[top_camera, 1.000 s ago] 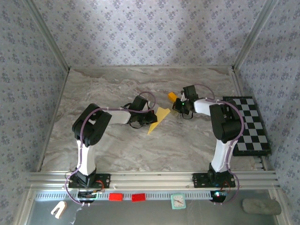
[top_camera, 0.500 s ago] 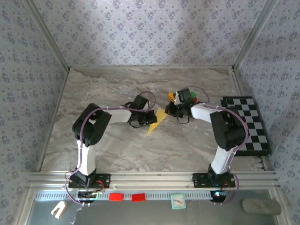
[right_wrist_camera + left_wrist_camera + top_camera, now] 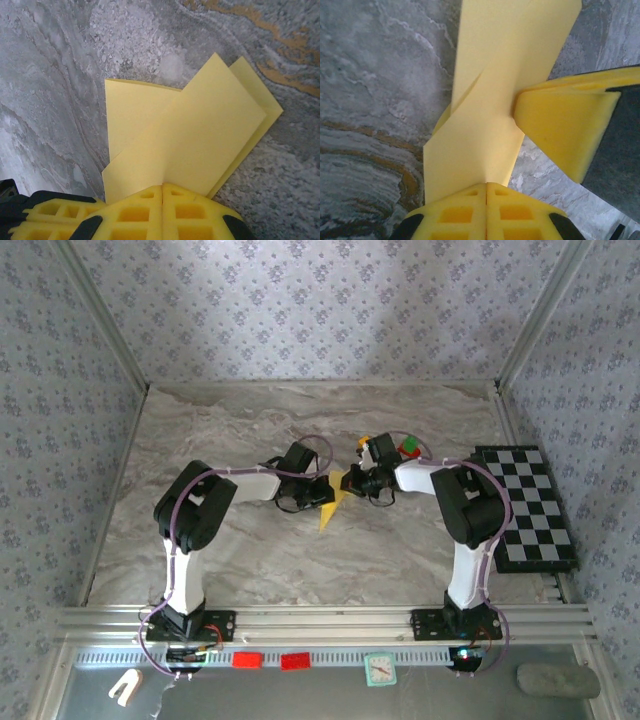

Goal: Fold a paper plane with a square sheet of paper (pick it up from the middle)
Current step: Fold the wing for the fifth time at the center of the table.

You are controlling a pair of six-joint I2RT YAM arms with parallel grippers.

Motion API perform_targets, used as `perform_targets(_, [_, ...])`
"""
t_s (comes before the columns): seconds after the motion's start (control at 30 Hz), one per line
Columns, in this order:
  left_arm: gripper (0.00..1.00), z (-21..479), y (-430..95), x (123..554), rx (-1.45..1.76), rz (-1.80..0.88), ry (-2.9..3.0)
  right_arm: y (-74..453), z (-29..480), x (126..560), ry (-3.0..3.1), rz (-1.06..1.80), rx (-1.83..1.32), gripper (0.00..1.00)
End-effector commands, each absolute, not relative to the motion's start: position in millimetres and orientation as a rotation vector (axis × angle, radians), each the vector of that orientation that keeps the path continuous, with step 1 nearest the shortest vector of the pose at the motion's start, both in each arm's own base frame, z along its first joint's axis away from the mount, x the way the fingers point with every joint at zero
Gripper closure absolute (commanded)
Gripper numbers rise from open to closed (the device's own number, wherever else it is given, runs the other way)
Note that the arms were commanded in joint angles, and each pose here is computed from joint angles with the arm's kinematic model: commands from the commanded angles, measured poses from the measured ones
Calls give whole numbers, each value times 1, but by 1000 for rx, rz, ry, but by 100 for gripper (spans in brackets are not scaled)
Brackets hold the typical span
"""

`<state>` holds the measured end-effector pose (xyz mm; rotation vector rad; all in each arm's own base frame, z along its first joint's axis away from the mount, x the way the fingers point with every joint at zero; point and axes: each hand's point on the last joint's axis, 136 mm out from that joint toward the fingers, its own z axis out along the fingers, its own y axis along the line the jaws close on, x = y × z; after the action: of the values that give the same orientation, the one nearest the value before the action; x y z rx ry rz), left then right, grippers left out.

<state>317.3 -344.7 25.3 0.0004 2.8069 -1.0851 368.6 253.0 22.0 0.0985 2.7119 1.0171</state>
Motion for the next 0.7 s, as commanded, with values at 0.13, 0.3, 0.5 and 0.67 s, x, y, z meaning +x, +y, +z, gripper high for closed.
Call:
perform_targets(0.13, [89,40,-356,309,129,-1150,2798,233,-16,355,2880,840,100,97])
perform_targets(0.3, [93,27,-360,307,130,-1164,2828,230,-20,354,2902,813,114,98])
perform_targets(0.5, [95,35,-363,309,159,-1183,2803,228,-25,354,2921,798,130,98])
perform_targets(0.67, [96,36,-365,312,174,-1179,2793,225,-29,354,2942,769,153,98])
